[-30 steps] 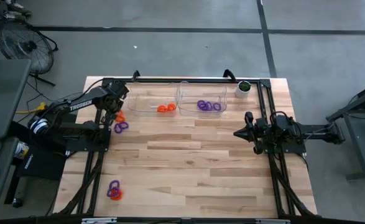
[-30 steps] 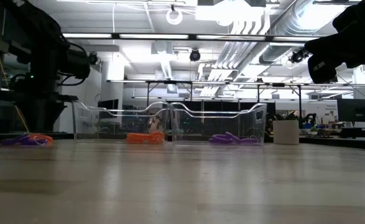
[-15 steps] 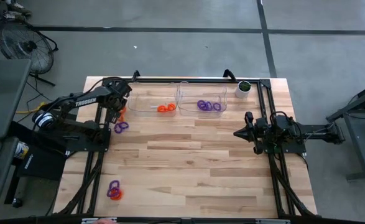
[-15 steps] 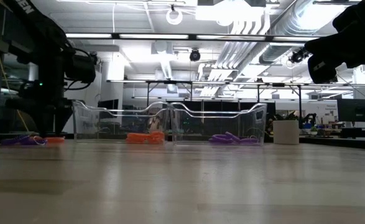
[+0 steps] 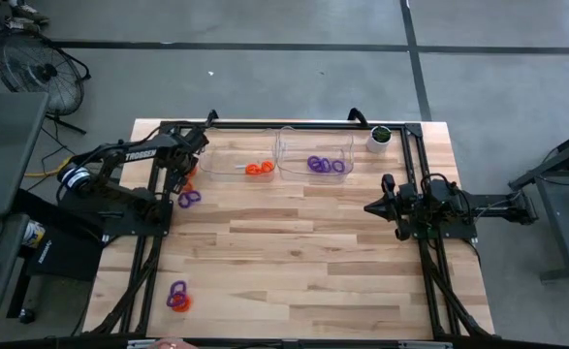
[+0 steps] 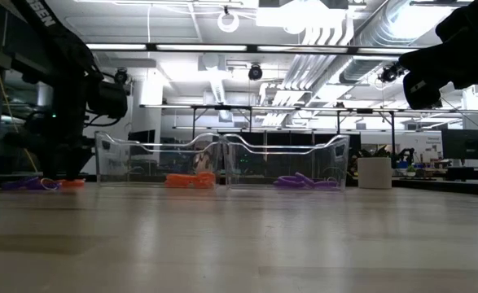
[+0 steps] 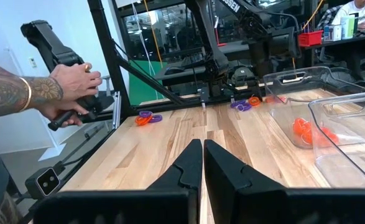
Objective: Sort spring keychains
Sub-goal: Put the orange spring keychain into the left transparent bin
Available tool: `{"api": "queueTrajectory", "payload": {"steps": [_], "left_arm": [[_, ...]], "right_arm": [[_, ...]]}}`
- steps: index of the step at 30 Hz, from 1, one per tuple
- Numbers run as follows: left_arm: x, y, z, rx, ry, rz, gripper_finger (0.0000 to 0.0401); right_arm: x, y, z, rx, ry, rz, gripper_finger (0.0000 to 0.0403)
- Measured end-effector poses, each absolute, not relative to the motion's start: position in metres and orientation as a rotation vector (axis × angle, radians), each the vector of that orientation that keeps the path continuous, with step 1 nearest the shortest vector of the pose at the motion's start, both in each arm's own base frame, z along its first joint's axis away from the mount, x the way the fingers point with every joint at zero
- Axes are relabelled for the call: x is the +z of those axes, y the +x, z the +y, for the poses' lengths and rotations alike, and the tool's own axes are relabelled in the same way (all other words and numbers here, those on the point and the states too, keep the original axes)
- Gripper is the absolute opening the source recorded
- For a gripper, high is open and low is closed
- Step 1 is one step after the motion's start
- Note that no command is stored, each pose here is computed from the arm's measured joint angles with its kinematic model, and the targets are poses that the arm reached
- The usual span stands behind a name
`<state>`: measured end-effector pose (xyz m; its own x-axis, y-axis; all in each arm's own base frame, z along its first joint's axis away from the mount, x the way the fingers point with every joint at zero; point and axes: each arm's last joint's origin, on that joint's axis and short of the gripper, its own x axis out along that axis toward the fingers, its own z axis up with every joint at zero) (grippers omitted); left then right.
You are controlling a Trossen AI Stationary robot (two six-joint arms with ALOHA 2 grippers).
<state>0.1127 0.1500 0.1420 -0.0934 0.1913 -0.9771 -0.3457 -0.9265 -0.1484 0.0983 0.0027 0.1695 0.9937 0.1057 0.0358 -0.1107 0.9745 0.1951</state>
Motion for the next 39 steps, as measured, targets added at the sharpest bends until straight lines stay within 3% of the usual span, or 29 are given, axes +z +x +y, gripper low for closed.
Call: {"api": "queueTrajectory", "payload": {"steps": [11, 22, 39], "left_arm": [[0.137, 0.114, 0.152, 2.084, -1.809, 0.217, 0.0166], [0.137, 0.112, 0.150, 2.149, -1.842, 0.157, 0.0012], [0.151, 0.108, 0.148, 2.113, -1.806, -0.008, 0.0003]], "right_arm": [[0.169, 0.098, 0.003, 0.109, 0.198, -0.025, 0.0012], [0.169, 0.098, 0.003, 0.109, 0.198, -0.025, 0.0012], [0.169, 0.098, 0.003, 0.109, 0.198, -0.025, 0.0012]]}}
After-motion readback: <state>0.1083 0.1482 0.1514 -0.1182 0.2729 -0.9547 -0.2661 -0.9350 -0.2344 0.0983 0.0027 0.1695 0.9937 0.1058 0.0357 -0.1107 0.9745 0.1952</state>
